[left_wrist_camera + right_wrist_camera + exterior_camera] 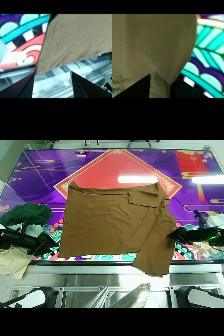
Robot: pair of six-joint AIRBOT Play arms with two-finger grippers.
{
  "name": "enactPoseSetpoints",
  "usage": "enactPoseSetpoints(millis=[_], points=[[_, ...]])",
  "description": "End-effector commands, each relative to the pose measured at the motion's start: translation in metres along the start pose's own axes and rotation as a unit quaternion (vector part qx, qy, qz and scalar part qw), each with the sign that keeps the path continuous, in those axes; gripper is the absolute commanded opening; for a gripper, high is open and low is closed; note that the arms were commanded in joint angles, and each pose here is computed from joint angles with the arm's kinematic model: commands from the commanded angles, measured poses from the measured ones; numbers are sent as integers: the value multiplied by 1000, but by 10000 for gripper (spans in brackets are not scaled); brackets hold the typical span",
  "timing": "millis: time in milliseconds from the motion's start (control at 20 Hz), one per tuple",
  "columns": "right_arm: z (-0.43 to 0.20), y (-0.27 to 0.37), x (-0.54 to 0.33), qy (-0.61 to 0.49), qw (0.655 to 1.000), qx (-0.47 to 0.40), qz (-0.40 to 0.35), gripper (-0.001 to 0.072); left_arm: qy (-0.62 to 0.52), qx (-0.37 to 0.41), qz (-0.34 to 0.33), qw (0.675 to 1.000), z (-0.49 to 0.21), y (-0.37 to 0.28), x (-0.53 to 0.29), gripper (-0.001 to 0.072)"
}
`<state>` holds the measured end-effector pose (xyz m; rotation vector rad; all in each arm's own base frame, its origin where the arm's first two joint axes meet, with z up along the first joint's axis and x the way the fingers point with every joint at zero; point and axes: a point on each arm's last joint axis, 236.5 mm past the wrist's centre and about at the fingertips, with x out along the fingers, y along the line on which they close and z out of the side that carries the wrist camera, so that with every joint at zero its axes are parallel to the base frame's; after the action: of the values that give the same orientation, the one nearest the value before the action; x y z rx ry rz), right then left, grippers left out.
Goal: Fold the shirts.
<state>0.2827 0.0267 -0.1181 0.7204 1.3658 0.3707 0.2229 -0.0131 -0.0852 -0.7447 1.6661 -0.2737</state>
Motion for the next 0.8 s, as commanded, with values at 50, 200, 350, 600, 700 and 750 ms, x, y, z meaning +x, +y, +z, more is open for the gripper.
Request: enactPoseSetpoints(millis=[50, 200, 350, 600, 700, 750], points=[[3, 10, 21, 2, 1000, -10, 0, 359, -15, -17, 30, 999, -5, 20, 14, 481], [1, 11, 21, 7, 1000, -10, 5, 359, -24, -26, 38, 999, -5, 28, 24, 481], [-2, 14, 21, 13, 1000, -10, 10, 359, -30, -39, 30, 998, 1, 31, 32, 480], [-8, 17, 20, 26, 999, -12, 17, 359, 52, -4, 10, 999, 0, 8, 69, 124], [-13, 14, 19, 37, 999, -13, 13, 359, 72, 23, 18, 997, 2, 2, 75, 6], [-14, 13, 16, 36, 999, -8, 17, 359, 70, 26, 20, 997, 6, -1, 74, 6]])
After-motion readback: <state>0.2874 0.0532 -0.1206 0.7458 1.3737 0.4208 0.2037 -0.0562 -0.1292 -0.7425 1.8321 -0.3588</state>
